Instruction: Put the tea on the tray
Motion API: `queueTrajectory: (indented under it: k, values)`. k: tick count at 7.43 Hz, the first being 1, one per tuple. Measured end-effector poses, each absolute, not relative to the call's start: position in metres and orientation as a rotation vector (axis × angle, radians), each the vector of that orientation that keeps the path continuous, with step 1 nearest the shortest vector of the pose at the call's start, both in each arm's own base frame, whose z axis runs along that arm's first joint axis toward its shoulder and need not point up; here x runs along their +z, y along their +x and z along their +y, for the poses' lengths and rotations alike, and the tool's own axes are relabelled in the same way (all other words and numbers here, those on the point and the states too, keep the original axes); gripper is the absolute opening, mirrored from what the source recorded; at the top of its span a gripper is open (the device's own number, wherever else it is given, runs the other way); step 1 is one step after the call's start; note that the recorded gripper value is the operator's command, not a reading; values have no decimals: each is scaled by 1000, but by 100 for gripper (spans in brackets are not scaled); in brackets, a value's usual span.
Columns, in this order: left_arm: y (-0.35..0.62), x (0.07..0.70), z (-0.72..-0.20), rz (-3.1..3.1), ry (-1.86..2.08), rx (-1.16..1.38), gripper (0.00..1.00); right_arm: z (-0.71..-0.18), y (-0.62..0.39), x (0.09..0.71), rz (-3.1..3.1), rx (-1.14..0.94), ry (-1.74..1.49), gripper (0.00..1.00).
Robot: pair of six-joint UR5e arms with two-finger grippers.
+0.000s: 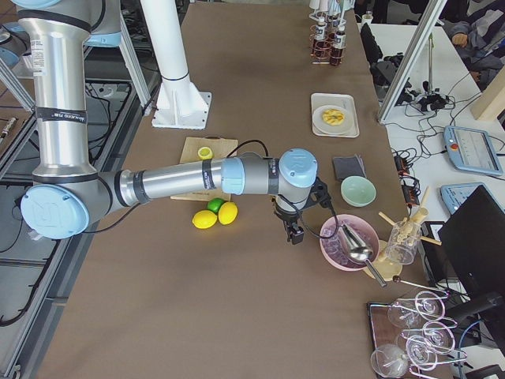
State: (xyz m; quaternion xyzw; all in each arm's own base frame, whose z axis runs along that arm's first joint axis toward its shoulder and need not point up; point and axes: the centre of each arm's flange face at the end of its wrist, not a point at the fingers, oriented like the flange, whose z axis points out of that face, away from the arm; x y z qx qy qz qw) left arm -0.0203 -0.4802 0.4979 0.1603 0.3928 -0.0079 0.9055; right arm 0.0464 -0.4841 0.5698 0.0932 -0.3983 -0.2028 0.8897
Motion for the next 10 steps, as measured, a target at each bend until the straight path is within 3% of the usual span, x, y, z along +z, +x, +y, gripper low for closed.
queueTrajectory:
  k: [5,10]
  values:
    - [78,432,-559,821,359,-128,96,-463,40,587,-911,-432,268,100]
    - [119,469,-608,822,445,-188,89,-464,36,585,-929,-357,232,100]
